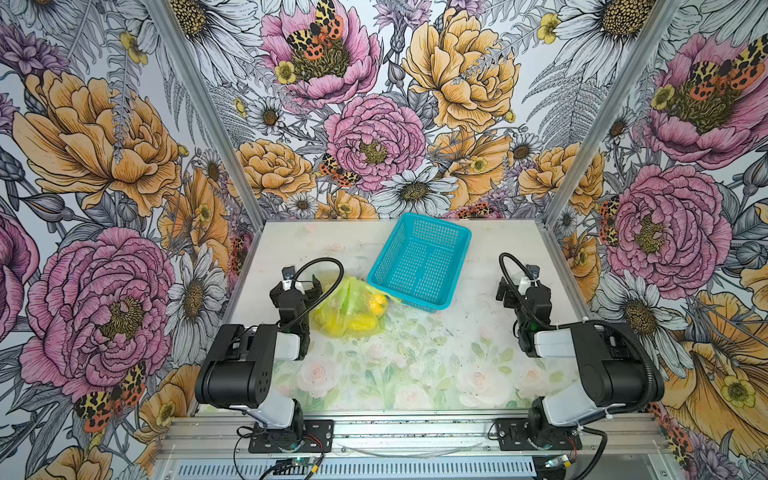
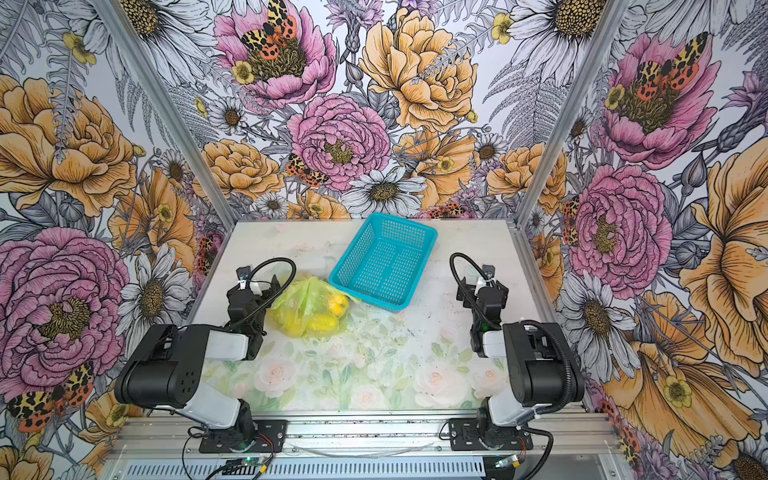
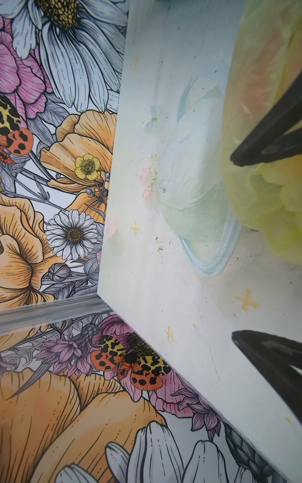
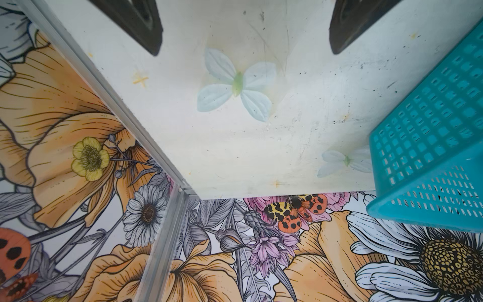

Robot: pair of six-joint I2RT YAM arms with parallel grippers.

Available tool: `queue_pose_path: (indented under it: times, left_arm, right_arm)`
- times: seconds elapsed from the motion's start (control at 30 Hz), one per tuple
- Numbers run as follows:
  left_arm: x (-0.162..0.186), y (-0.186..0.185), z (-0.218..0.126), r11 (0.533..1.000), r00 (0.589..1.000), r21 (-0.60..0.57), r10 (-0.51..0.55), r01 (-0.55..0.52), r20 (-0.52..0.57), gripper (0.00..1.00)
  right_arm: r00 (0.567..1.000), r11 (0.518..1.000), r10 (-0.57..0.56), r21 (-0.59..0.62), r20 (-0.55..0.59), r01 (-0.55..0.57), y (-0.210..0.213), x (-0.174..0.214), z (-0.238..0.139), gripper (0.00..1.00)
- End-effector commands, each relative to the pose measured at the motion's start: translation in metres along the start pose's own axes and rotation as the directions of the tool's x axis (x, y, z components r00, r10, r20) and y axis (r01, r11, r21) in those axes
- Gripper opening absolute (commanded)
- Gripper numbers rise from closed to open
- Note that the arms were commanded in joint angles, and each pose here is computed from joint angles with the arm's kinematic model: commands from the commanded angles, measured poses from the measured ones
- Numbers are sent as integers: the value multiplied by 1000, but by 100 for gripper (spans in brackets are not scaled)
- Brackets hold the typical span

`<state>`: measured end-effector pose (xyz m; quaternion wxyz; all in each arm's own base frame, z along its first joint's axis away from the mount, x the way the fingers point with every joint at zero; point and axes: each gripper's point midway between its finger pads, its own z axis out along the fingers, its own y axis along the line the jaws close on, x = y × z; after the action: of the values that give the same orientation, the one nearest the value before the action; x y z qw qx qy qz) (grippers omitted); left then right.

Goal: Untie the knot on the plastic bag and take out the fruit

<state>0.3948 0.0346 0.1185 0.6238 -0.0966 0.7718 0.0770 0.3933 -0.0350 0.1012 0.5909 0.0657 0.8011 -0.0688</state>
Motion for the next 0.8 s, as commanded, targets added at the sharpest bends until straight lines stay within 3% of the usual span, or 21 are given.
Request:
queue_pose_path:
  times: [0.0, 0.63, 0.77]
  left_arm:
    - [-14, 1, 2, 1000, 999, -2, -25, 25, 48, 99]
    - [-15, -1, 1, 1000, 999, -2, -17, 17, 50, 99]
    - [-15, -8, -3, 1000, 998, 14, 14, -15, 65, 99]
  right_arm:
    - [999, 1000, 6, -12, 37, -6, 4, -14, 2, 99]
    - [999, 1000, 0, -26, 47, 1, 7, -15, 0, 100]
    - [996, 999, 32, 39, 80, -35, -7, -23, -10, 100]
